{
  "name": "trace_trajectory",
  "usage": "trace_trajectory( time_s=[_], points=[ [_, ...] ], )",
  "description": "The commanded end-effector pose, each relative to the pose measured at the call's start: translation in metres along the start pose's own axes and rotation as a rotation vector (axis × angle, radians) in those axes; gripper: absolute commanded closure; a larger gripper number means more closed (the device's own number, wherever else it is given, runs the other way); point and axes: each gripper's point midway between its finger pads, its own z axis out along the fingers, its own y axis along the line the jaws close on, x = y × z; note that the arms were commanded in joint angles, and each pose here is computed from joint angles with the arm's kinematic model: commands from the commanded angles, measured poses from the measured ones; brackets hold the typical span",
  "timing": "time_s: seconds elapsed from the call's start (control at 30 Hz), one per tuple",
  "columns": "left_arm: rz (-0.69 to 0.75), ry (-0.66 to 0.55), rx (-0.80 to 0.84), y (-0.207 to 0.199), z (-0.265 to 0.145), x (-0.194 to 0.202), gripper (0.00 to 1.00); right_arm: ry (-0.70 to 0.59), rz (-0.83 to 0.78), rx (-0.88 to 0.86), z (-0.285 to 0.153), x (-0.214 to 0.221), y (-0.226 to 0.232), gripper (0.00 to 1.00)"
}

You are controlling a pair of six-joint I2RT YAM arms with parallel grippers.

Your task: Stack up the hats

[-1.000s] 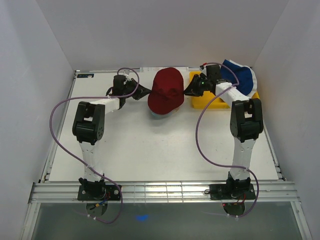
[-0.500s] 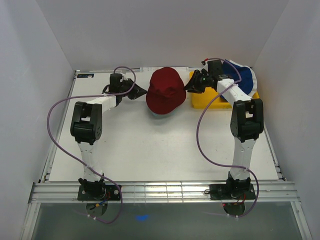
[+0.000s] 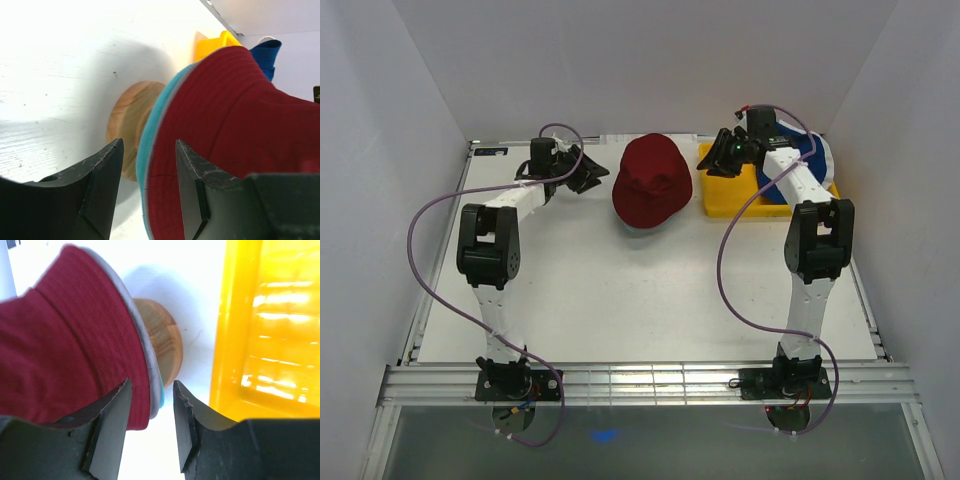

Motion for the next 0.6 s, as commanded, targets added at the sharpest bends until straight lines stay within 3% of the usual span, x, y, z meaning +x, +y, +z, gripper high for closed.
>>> trace_trajectory(
  time_s=[0.0, 0.13, 0.33, 0.57],
  points=[
    [0.107, -0.078, 0.132, -0.071, -0.042, -0.033, 0.44, -0.132, -0.048, 0.017, -0.048, -0.051, 0.012, 0.55],
    [0.137, -0.085, 0.154, -0.092, -0.06, -0.038, 0.42, -0.203, -0.049, 0.138, -0.088, -0.074, -0.011, 0.52],
    [0.155, -0.115, 0.22, -0.126, -0.096, -0.033, 0.42, -0.353, 0.088, 0.344, -0.166, -0.12, -0.103, 0.5],
    [0.159, -0.081, 0.314, -0.153, -0.123, -0.001, 0.42, -0.43, 0.205, 0.54, -0.197, -0.135, -0.183, 0.43]
  ],
)
